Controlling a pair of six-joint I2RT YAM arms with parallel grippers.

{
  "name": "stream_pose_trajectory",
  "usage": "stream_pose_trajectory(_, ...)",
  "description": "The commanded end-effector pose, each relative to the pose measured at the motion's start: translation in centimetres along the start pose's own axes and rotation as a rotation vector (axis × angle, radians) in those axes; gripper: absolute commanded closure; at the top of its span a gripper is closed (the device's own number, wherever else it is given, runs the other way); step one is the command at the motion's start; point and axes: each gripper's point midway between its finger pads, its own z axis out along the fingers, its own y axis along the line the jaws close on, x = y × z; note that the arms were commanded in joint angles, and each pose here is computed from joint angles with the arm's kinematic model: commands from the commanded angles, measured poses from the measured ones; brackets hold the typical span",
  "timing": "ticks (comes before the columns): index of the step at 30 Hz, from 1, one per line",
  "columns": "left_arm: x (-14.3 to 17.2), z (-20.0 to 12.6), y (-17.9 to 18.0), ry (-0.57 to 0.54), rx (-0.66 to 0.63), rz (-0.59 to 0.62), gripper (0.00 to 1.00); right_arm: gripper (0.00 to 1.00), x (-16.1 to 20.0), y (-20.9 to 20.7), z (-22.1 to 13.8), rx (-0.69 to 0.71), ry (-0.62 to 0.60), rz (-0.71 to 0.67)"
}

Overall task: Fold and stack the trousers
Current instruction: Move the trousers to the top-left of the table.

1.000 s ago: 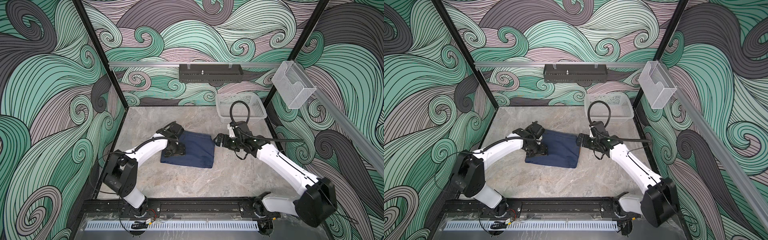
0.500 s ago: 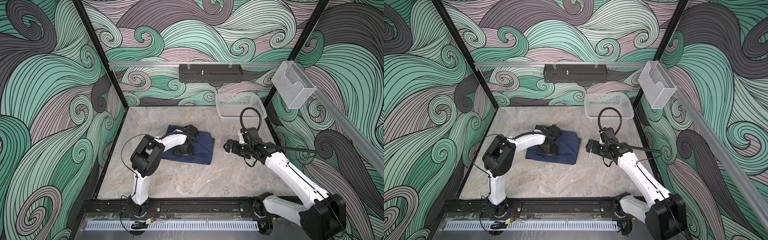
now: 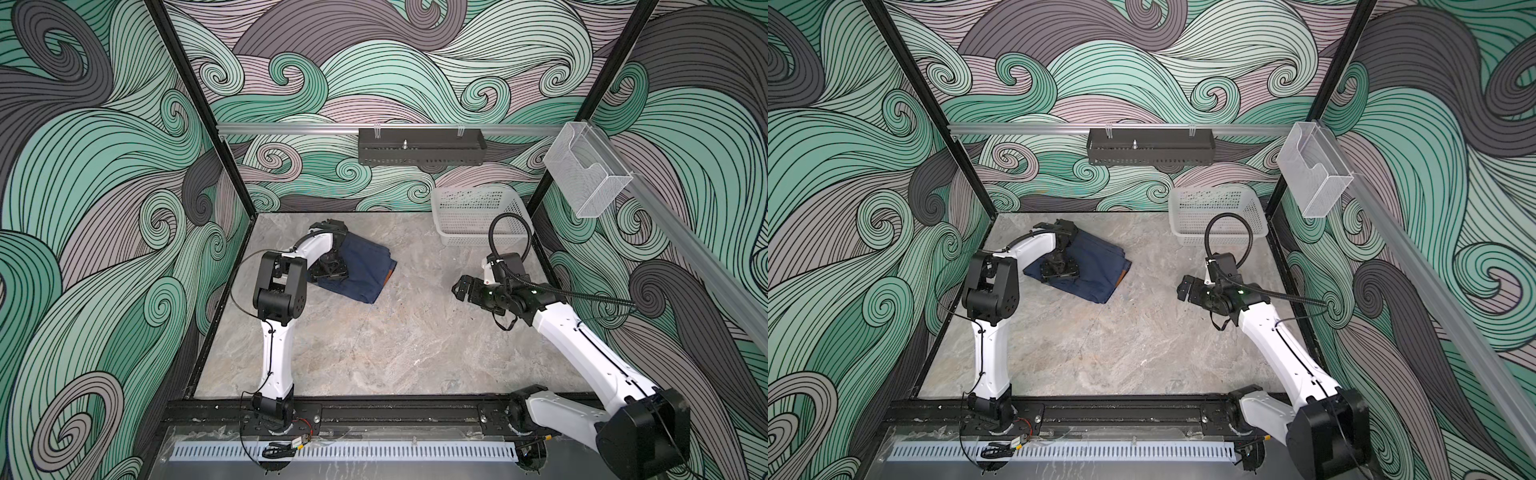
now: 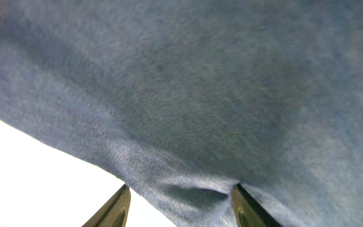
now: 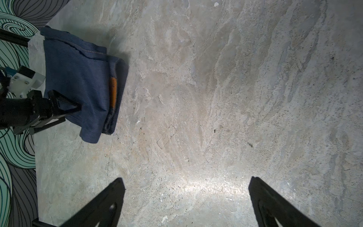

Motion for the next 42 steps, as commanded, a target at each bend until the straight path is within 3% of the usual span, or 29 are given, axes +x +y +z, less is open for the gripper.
stream_pose_trajectory(1,0.9,0.7,1.1,0.085,-0.029,0.045,0.20,0.02,-1.0,0.5,-0.2,-0.025,-0.012,-0.016)
stream_pose_trajectory(7,1.4,-3.8,-3.0,-0.030,0.077,0.187,0.18,0.02,-1.3,0.2,0.0,-0.034,-0.009,-0.007)
stream_pose_trajectory(10,1.3,-4.5,-4.4,-0.056,0.086,0.227,0.18,0.02,-1.4,0.3,0.1,-0.041,-0.008,-0.004)
stream_pose_trajectory(18,0.3,-1.8,-7.4,-0.014,0.067,0.280,0.18,0.02,-1.8,0.5,0.3,-0.047,-0.003,0.000)
stream_pose_trajectory(24,-0.6,0.9,-7.3,0.041,0.002,0.264,0.20,0.02,-2.0,0.5,0.2,-0.050,0.005,0.011)
stream_pose_trajectory(28,-1.9,1.4,-5.9,0.101,-0.013,0.173,0.22,0.02,-2.2,0.7,0.1,-0.049,0.010,0.014)
stream_pose_trajectory(34,-5.3,1.9,-2.7,0.127,0.085,-0.021,0.24,0.02,-2.4,0.8,-0.1,-0.045,0.014,0.018)
stream_pose_trajectory(42,-10.9,0.8,3.5,0.013,0.135,-0.099,0.24,0.02,-2.7,0.8,0.3,-0.033,0.030,0.019)
